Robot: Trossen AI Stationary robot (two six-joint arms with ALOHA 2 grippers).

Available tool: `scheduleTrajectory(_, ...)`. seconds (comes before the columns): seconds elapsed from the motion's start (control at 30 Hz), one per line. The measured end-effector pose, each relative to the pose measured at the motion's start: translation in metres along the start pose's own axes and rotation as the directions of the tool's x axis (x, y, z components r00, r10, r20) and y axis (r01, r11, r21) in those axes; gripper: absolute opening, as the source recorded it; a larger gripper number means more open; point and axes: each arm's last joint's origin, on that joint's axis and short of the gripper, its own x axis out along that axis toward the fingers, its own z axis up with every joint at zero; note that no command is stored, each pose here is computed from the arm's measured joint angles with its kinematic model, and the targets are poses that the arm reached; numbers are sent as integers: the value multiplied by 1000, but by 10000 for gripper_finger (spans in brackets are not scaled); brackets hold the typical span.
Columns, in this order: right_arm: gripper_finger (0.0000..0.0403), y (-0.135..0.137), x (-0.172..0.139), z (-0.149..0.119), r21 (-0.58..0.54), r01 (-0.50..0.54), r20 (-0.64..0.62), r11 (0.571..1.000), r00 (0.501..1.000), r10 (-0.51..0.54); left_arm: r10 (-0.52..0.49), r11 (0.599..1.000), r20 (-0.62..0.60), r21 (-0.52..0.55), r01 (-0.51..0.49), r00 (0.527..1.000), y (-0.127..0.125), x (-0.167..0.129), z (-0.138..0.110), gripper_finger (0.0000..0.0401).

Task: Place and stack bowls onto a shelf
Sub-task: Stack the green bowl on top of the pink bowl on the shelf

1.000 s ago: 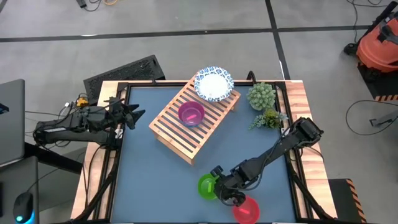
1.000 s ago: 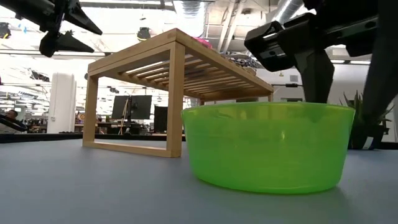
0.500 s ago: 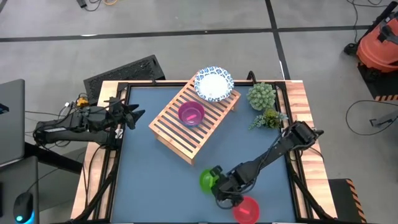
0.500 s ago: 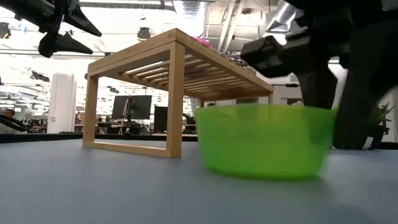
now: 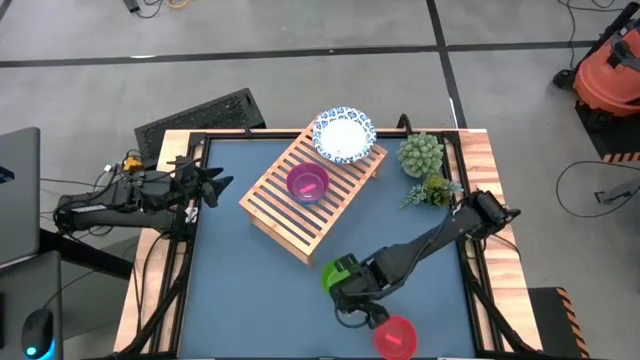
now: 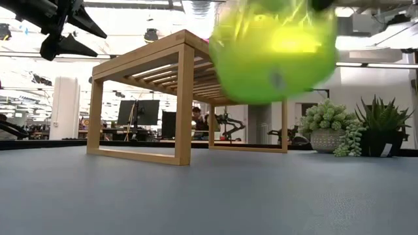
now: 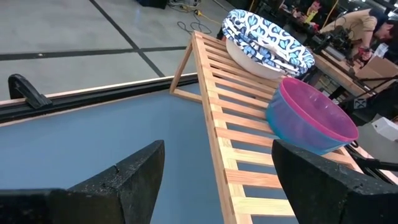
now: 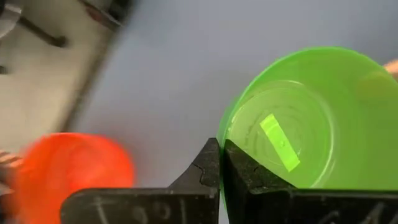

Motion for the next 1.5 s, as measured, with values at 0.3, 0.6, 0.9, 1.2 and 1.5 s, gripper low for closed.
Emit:
scheduleTrajectory(0.3,22,-18,-137,9,118,-118,253,986,964,85,0,1000,-1,-21,0,1000,0,0,0,281)
scheduleTrajectory(0.6,22,-71,-215,-2,83,242,458,967,852,-253,2,998,-2,-60,-3,1000,0,0,0,281)
scheduleTrajectory(0.9,22,-155,-175,5,104,381,335,919,856,-393,8,995,-4,-99,-8,1000,1,0,-1,281)
scheduleTrajectory(1.2,22,-179,-136,5,31,411,159,911,898,-410,15,995,-15,-102,-17,1000,2,0,-2,281)
scheduleTrajectory(1.5,25,-183,-135,1,27,413,120,910,903,-413,26,994,-5,-109,-26,1000,2,0,-1,281)
